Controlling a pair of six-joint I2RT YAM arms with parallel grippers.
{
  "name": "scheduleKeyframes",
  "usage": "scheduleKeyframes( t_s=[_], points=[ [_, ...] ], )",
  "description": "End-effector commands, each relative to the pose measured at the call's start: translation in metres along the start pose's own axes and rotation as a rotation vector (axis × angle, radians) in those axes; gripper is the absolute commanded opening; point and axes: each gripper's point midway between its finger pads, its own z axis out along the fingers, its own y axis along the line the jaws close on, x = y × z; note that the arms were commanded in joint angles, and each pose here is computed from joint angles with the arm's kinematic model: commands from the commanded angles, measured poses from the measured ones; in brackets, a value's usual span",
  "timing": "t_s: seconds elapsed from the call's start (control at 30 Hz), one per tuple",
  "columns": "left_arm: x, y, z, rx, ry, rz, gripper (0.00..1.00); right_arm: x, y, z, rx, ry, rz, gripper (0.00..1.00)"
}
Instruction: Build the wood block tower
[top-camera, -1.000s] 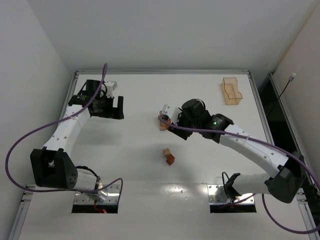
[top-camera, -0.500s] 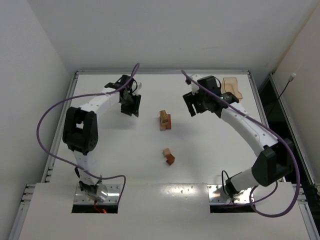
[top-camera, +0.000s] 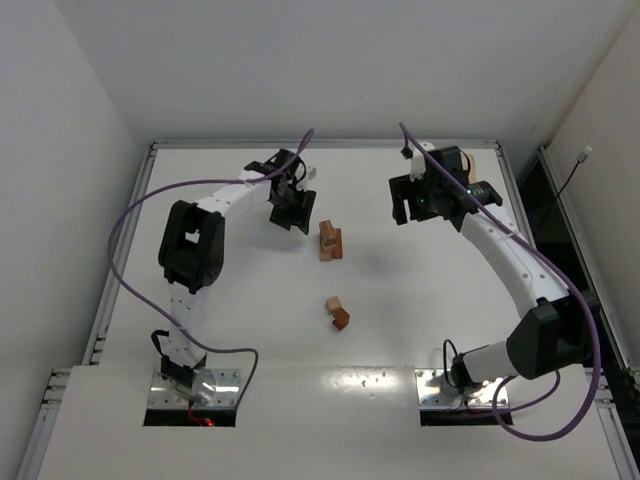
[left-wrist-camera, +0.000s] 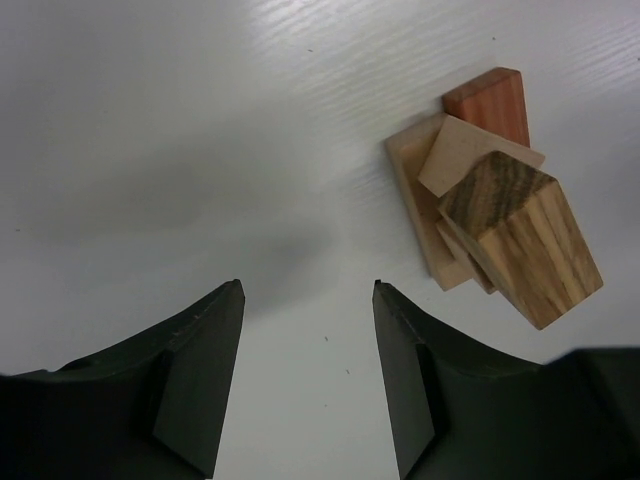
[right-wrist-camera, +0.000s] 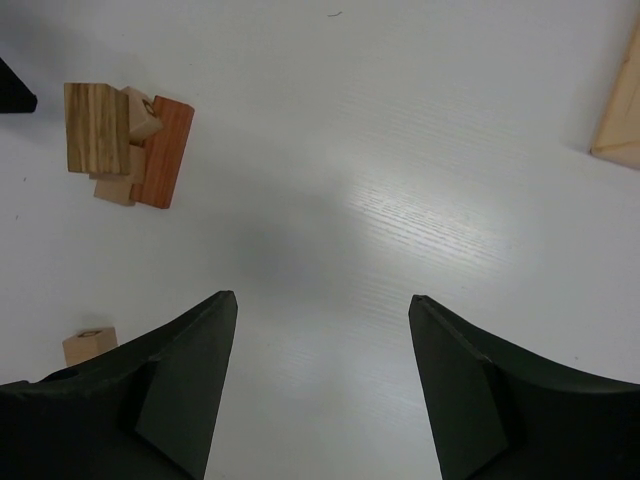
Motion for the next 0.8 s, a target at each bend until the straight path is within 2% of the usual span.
scheduleKeyframes(
  t_s=[0.0,0.1,0.47,0.77],
  points=[
    [-0.007,-0.017,-0.003,0.039,-0.013,0.027,0.51,-0.009,0.001,-0.011,-0.03,-0.044,0.051,0.67],
    [-0.003,-0.022,0.002,0.051,0.003,0.034,0.51,-0.009,-0.003,-0.011,-0.036,-0.044,0.064,0.67],
    [-0.008,-0.023,0.015,0.043,0.007,0.042,0.63,-0.009,-0.006,-0.011,-0.049,-0.046,0.077,0.67],
    [-0.018,-0.023,0.015,0.036,-0.014,0.046,0.65,-0.006,-0.004,-0.006,-0.059,-0.027,0.088,0.67]
  ],
)
